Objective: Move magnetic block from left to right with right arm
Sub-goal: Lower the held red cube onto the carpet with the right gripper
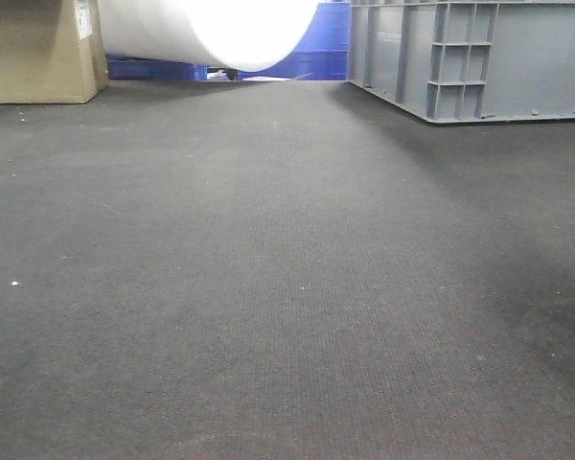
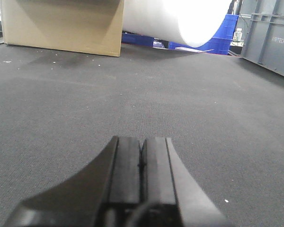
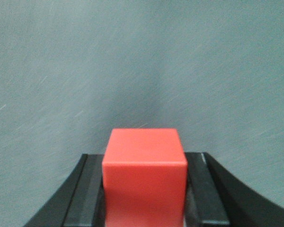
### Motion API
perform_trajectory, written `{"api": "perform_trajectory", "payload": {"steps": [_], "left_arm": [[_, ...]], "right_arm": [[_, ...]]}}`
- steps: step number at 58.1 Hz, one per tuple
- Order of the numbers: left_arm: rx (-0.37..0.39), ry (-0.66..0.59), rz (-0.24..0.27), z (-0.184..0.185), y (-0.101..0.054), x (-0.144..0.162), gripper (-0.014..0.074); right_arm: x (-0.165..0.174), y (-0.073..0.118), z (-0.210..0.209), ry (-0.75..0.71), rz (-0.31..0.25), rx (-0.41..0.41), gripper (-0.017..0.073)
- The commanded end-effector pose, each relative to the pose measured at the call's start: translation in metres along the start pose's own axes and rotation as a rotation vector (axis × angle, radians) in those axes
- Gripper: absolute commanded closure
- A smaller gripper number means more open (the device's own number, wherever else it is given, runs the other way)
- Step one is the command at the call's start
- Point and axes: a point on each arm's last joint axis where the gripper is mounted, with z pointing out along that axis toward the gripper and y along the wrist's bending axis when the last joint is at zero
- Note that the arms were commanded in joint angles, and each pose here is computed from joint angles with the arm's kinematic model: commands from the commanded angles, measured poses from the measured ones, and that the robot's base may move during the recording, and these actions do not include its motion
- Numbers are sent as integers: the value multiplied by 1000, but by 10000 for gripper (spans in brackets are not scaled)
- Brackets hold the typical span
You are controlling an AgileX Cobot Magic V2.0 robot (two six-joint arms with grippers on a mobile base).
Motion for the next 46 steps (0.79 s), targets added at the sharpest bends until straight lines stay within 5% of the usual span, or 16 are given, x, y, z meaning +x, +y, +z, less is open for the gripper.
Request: {"api": "perform_trajectory", "payload": {"steps": [1, 8, 28, 40, 46], "left_arm": [[8, -91, -11, -1, 0, -6, 711], [8, -91, -11, -1, 0, -6, 711], [8, -91, -11, -1, 0, -6, 711], [8, -91, -11, -1, 0, -6, 711], [8, -91, -11, -1, 0, -6, 711]], "right_arm": [[-20, 20, 7, 11, 53, -22, 377], [-26, 48, 29, 118, 56, -15, 377], [-27, 130, 92, 385, -56, 9, 377], [-26, 162, 123, 492, 50, 7, 377], [-24, 174, 128, 517, 48, 1, 377]]}}
